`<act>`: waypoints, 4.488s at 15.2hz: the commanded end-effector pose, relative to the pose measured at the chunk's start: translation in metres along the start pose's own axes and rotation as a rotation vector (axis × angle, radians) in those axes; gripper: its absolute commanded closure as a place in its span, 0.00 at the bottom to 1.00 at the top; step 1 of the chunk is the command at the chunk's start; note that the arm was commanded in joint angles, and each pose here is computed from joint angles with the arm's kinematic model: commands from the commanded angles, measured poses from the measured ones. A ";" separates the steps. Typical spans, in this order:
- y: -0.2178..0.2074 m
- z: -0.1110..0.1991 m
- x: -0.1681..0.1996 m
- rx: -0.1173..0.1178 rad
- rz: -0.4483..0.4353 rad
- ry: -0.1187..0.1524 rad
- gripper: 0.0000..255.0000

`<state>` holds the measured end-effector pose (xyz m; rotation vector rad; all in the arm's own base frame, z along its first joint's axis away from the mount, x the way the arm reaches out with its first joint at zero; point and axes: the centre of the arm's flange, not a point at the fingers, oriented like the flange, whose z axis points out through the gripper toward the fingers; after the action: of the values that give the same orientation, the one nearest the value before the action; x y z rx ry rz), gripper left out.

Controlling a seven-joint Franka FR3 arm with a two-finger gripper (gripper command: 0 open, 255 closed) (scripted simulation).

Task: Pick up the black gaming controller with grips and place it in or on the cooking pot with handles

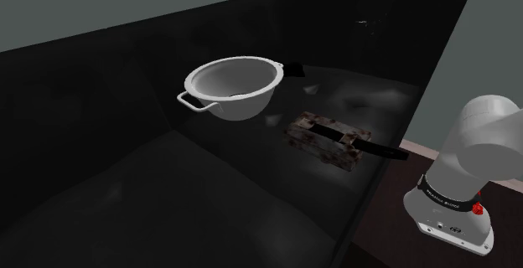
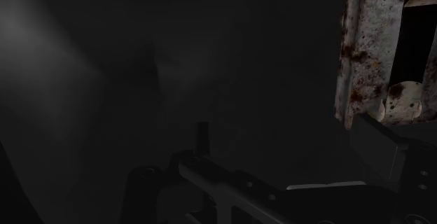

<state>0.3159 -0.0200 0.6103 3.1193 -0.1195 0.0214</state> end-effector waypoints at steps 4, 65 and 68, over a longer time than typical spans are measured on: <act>0.011 0.017 0.033 0.005 0.010 0.009 0.00; 0.108 0.165 0.268 0.045 0.065 0.045 0.00; 0.107 0.181 0.269 0.045 0.065 0.045 0.00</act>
<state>0.5780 -0.1499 0.4395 3.1556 -0.2238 0.0978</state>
